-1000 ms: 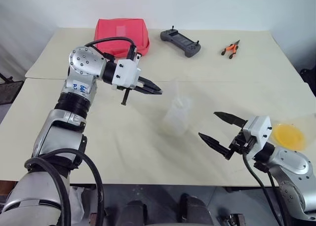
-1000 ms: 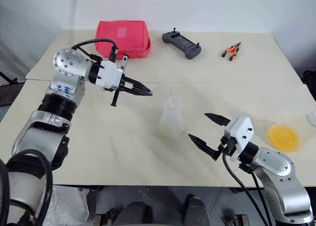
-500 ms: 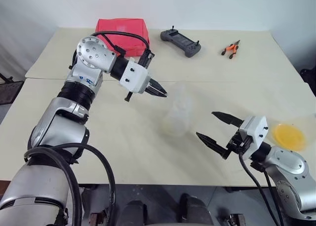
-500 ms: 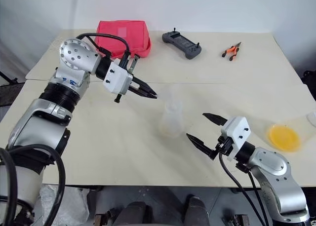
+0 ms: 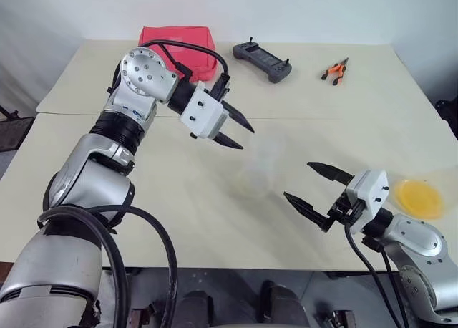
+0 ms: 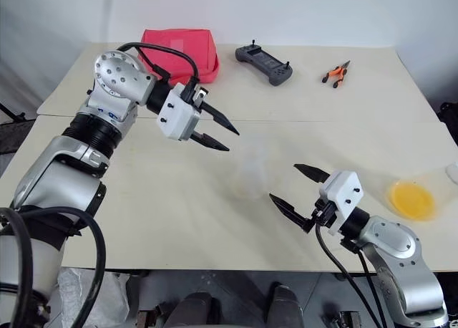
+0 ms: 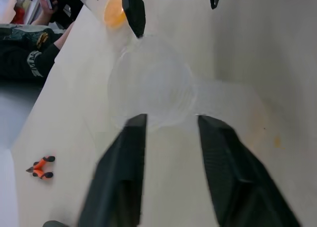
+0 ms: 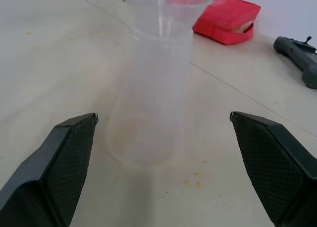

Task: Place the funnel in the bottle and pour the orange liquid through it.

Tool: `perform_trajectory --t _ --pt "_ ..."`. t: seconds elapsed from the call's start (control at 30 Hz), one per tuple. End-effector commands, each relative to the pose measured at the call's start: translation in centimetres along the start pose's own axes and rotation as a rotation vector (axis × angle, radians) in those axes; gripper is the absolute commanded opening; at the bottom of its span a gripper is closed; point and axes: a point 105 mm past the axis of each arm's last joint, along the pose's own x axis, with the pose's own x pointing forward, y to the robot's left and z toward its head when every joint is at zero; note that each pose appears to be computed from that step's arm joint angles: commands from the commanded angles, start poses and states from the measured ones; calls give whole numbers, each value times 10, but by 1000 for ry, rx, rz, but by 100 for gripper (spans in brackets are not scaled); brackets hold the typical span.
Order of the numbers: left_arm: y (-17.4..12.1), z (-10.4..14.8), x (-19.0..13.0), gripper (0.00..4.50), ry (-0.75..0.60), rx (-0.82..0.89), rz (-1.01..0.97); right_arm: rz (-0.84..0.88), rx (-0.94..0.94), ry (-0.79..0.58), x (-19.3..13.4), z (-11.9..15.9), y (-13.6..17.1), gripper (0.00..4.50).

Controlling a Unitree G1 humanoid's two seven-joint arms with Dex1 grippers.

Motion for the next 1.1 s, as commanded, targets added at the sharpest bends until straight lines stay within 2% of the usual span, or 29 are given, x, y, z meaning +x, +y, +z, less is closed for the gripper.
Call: perform_trajectory --t 0.03,0.17,0.2,0.37,0.53,0.67,0.8,0.97,1.1 --pt "3 14 -3 308 -27 59 -88 -12 -43 -44 -1 13 -1 450" --pt "9 12 -12 433 -47 -14 -26 -17 -48 -44 -3 14 -1 450" --pt "10 12 -16 446 -61 -43 4 -22 -50 -43 -4 15 -1 450" --pt "18 5 -37 446 -157 -206 232 -61 -60 -28 -14 16 -4 450" --pt "7 -6 -53 446 -265 -424 466 -148 -64 -31 -23 21 -11 450" --pt "-26 -18 -52 446 -284 -651 532 -225 -80 -4 -31 20 -16 450" --pt "-59 -29 -54 446 -314 -822 604 -379 -81 -8 -39 25 -21 450" --pt "-100 -37 -43 446 -348 -965 549 -537 -36 31 -53 24 -16 450" --pt "-114 -39 -36 446 -357 -1008 520 -702 -6 58 -70 24 -12 450"
